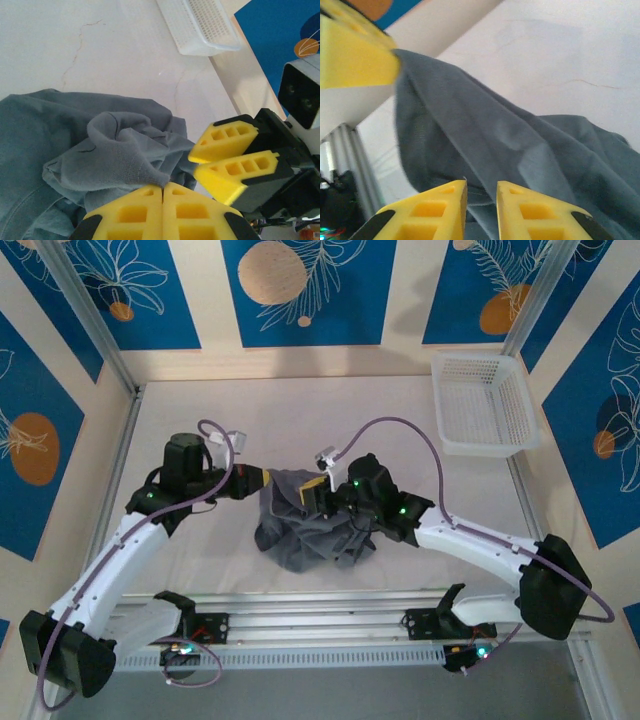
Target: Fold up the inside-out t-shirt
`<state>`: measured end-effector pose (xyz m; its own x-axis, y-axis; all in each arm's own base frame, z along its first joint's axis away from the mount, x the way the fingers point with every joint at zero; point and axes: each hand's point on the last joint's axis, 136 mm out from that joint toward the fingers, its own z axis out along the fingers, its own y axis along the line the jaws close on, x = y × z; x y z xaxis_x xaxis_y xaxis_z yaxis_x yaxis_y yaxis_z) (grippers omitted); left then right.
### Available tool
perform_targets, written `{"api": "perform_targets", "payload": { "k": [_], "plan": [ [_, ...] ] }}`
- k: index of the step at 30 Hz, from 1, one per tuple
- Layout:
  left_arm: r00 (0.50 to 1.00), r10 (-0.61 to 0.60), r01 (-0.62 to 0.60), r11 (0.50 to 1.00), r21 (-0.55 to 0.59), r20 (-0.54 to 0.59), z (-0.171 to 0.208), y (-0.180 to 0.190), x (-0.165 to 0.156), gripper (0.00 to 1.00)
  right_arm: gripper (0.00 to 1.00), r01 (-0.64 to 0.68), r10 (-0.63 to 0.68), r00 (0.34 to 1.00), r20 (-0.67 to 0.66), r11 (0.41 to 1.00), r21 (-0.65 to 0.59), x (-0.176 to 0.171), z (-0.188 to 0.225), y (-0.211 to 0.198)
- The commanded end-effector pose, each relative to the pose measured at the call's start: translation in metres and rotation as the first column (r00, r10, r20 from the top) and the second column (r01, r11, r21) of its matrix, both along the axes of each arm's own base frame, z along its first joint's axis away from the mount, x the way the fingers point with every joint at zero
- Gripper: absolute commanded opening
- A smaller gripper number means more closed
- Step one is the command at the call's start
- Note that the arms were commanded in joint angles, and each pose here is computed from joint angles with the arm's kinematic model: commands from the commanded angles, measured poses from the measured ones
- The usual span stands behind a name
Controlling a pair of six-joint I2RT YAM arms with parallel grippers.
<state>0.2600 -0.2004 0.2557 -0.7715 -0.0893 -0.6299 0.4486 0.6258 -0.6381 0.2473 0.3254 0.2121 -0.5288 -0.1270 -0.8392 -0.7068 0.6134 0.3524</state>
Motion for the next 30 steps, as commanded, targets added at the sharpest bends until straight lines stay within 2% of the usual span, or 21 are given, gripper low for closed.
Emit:
{"api": "perform_targets", "payload": {
  "k": [1,6,9,12,16,19,21,26,30],
  "plan": [
    [0.999,-0.011,0.013,0.999,-0.035,0.051,0.014,-0.001,0.001,0.0,0.27,0.071,-0.073,0.997,-0.014,0.993,-0.098,0.005,-0.015,-0.001],
    [0.999,-0.013,0.015,0.999,-0.037,0.041,0.012,-0.002,0.004,0.0,0.32,0.092,-0.101,0.992,-0.07,0.988,-0.125,0.001,-0.024,0.024],
    [0.999,-0.013,0.014,0.999,-0.041,0.038,0.012,-0.002,0.003,0.0,0.46,0.055,-0.061,0.997,-0.041,0.99,-0.132,-0.001,-0.021,0.044],
    [0.999,-0.017,0.018,0.999,-0.036,0.041,0.012,-0.002,0.002,0.0,0.52,0.105,-0.103,0.994,0.021,0.981,-0.165,0.008,-0.018,0.05],
    [0.999,-0.021,0.023,0.999,-0.034,0.049,0.015,-0.001,-0.001,0.0,0.52,0.322,-0.277,0.942,0.188,0.901,-0.289,0.037,-0.019,0.03],
    [0.998,-0.017,0.019,0.999,-0.033,0.054,0.015,0.0,-0.001,0.0,0.53,0.388,-0.273,0.907,0.32,0.838,-0.383,0.047,-0.025,0.024],
    [0.998,-0.019,0.021,0.999,-0.033,0.052,0.015,-0.001,-0.001,0.0,0.53,0.407,-0.256,0.896,0.363,0.802,-0.438,0.051,-0.029,0.02],
    [0.998,-0.023,0.025,0.999,-0.037,0.051,0.014,-0.002,0.0,0.0,0.48,0.41,-0.253,0.901,0.354,0.764,-0.499,0.053,-0.041,0.009],
    [0.998,-0.026,0.027,0.999,-0.031,0.055,0.014,-0.002,0.0,0.0,0.43,0.426,-0.29,0.902,0.319,0.719,-0.55,0.052,-0.048,-0.014]
  ]
}}
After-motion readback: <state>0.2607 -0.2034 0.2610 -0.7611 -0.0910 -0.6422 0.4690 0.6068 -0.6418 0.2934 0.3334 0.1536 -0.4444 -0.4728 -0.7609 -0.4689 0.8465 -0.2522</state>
